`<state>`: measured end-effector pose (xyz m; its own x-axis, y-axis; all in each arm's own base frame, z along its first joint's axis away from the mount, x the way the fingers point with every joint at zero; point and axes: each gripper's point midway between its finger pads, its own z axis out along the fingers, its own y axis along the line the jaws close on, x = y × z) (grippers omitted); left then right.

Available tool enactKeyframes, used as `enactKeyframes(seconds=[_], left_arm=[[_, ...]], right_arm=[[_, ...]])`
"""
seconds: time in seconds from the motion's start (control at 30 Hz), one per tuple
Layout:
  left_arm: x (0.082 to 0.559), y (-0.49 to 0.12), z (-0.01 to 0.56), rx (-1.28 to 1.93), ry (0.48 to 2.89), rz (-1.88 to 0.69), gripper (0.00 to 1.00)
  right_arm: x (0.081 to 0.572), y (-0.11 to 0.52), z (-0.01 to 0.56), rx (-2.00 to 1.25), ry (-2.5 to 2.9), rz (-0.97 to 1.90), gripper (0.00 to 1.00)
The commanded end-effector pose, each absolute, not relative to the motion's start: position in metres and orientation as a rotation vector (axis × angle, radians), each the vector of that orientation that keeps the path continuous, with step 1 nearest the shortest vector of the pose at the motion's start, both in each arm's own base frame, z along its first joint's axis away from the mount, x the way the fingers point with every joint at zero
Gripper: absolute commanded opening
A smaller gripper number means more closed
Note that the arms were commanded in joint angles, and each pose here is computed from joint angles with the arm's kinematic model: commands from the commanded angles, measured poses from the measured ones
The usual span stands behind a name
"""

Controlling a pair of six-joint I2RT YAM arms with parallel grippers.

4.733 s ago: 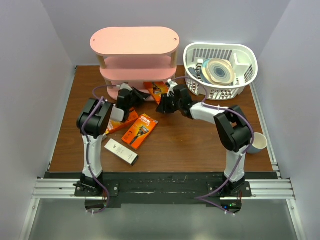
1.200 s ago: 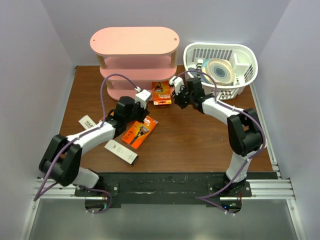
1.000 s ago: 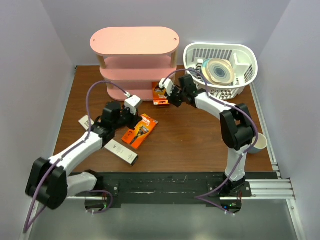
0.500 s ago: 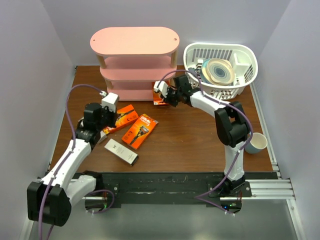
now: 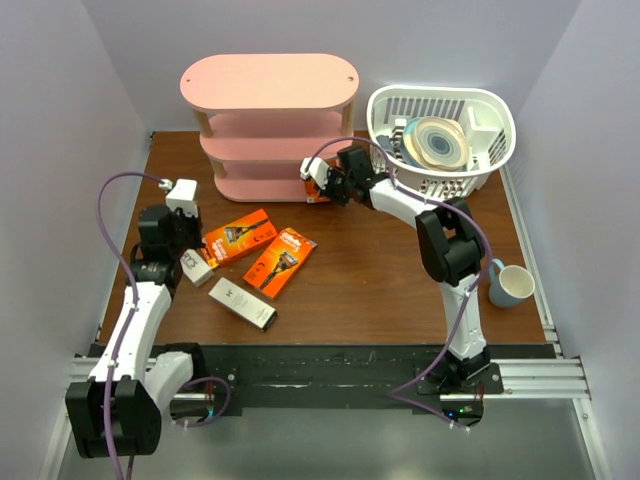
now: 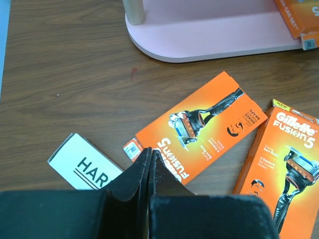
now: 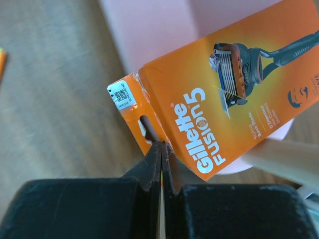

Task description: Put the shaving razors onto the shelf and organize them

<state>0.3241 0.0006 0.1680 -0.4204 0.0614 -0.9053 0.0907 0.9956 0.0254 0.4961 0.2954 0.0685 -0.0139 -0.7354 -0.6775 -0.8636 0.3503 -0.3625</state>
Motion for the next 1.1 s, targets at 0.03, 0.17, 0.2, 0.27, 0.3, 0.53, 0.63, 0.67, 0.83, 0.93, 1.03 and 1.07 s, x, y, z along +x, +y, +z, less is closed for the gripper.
enactKeyframes(seconds=[0.03,0.17,0.2,0.27,0.3,0.53,0.63,0.67,0.83,0.93,1.03,1.07], left_arm=[[0.325,0.004,0.184,0.079,1.959,-0.057,0.0],[0.323,0.0,0.185,0.096,1.949,-0.089,0.0],[0.322,-0.005,0.182,0.122,1.955,-0.114,0.0],[0.314,-0.026,0.172,0.249,1.971,-0.222,0.09],[0.311,-0.035,0.166,0.29,1.98,-0.271,0.13],[0.305,-0.082,0.148,0.434,2.023,-0.555,0.28],[0.295,-0.112,0.127,0.478,2.098,-0.676,0.32],[0.295,-0.118,0.126,0.489,2.092,-0.689,0.32],[0.285,-0.141,0.093,0.48,2.197,-0.726,0.35],[0.283,-0.137,0.071,0.397,2.291,-0.701,0.35],[0.277,-0.137,0.053,0.36,2.348,-0.694,0.36],[0.277,-0.137,0.048,0.347,2.358,-0.682,0.36]], right_arm=[[0.524,0.301,0.098,-1.366,1.704,0.116,0.0],[0.512,0.301,0.116,-1.374,1.67,0.137,0.0],[0.509,0.3,0.12,-1.363,1.667,0.147,0.0],[0.496,0.297,0.14,-1.335,1.654,0.175,0.0],[0.49,0.296,0.144,-1.303,1.676,0.207,0.0],[0.393,0.305,0.145,-1.299,1.827,0.497,0.51],[0.361,0.306,0.129,-1.178,2.014,0.666,0.63],[0.356,0.306,0.123,-1.124,2.079,0.697,0.64],[0.32,0.301,0.107,-0.873,2.211,0.839,0.73],[0.303,0.3,0.098,-0.788,2.28,0.922,0.81],[0.297,0.302,0.094,-0.788,2.289,0.959,0.82],[0.297,0.303,0.088,-0.781,2.306,0.958,0.82]])
